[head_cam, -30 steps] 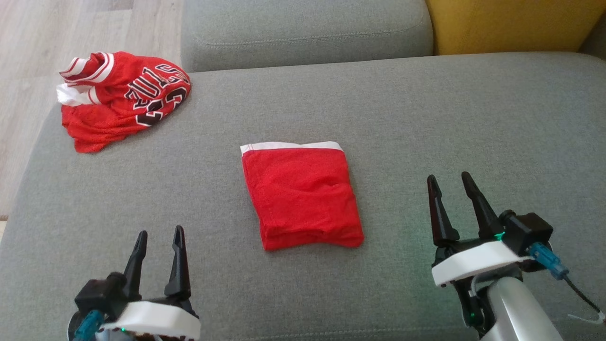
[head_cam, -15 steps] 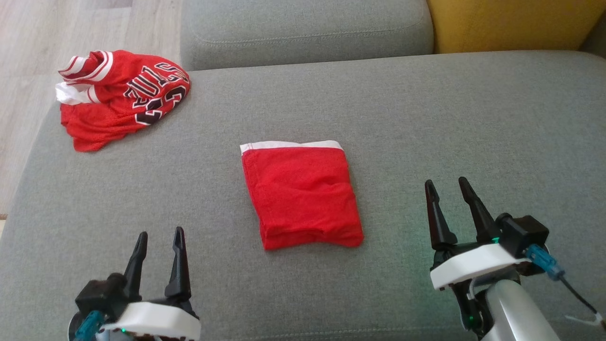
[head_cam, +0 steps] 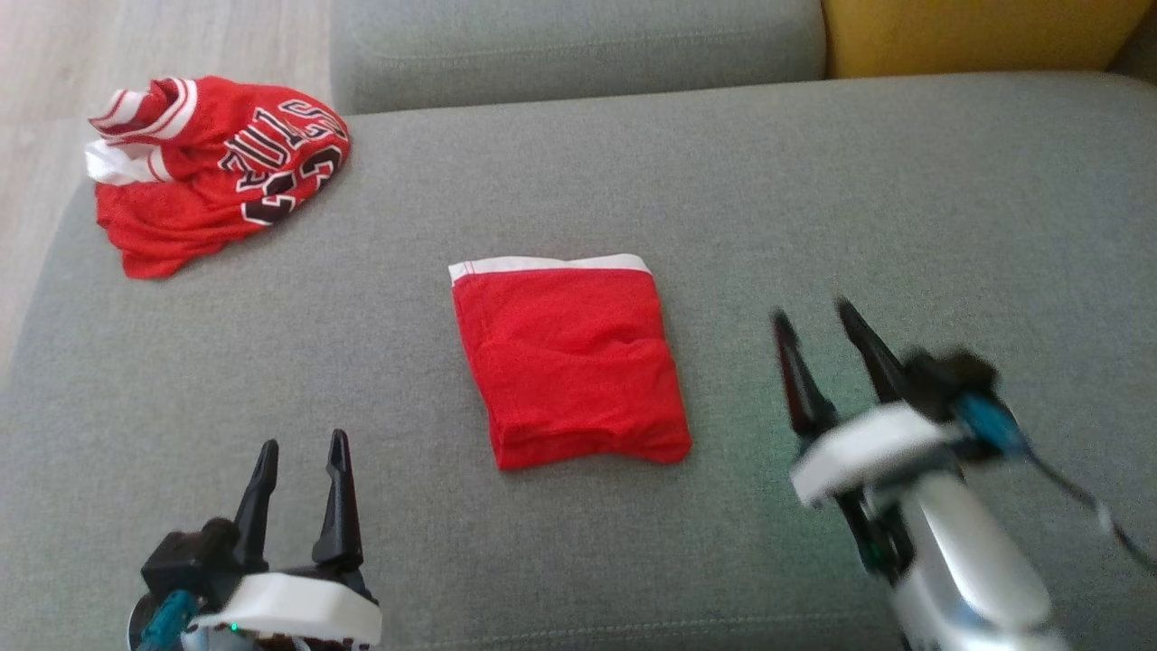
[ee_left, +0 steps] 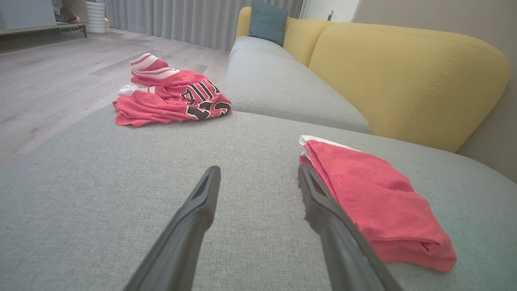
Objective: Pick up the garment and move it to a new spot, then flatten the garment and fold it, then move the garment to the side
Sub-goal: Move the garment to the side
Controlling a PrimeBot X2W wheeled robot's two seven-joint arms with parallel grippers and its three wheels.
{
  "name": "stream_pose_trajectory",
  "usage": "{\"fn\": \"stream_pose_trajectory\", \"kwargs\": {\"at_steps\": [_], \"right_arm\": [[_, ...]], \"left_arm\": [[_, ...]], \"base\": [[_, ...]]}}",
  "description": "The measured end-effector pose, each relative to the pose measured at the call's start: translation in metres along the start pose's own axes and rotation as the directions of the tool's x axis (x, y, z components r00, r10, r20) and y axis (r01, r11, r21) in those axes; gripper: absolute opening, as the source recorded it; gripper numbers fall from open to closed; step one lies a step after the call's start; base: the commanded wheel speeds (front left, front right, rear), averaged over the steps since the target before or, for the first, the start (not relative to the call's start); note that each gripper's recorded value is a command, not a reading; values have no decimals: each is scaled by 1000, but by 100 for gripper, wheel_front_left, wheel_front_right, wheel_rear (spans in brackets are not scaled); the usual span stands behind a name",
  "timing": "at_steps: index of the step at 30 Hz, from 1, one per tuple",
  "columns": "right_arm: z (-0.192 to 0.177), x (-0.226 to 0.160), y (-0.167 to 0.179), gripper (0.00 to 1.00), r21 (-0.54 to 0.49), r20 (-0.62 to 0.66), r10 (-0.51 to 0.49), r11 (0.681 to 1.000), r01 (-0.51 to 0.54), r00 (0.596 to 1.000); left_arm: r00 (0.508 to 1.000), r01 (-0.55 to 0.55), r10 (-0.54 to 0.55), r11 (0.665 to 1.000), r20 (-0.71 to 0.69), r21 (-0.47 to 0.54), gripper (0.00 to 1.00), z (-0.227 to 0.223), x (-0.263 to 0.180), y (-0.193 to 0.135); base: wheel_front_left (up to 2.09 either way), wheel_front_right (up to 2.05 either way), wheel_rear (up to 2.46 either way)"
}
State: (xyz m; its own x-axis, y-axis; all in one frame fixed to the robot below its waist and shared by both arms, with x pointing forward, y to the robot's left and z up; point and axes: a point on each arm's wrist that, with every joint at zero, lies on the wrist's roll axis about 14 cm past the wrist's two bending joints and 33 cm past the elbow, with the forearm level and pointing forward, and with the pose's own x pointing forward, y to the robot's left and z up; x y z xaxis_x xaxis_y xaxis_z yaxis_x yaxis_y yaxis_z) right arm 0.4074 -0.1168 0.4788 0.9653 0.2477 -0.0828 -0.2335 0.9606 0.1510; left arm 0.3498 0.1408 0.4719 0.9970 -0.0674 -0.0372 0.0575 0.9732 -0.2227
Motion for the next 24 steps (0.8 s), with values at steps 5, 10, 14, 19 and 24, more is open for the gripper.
{"fn": "stream_pose_trajectory", "kwargs": {"at_steps": [5,10,14,19,24], "right_arm": [[1,36,26,100,-57,-149,104,992,-113,983],[-23,50,44,100,-51,-363,166,979,-197,917],[-46,47,44,100,-51,-480,172,973,-223,860],[-76,45,37,100,-30,-604,162,974,-225,780],[-87,55,34,100,-13,-651,157,976,-218,743]], "left_arm": [[1000,8,-8,1000,-1,-2,100,0,10,-2],[1000,7,-7,1000,10,-4,100,3,17,-1],[1000,-7,7,1000,0,-4,100,-1,16,3],[999,-33,32,999,-15,-5,100,-5,18,11],[999,-48,48,999,-11,-11,100,-4,24,16]], "base": [[0,0,0],[0,0,0],[0,0,0],[0,0,0],[0,0,0]]}}
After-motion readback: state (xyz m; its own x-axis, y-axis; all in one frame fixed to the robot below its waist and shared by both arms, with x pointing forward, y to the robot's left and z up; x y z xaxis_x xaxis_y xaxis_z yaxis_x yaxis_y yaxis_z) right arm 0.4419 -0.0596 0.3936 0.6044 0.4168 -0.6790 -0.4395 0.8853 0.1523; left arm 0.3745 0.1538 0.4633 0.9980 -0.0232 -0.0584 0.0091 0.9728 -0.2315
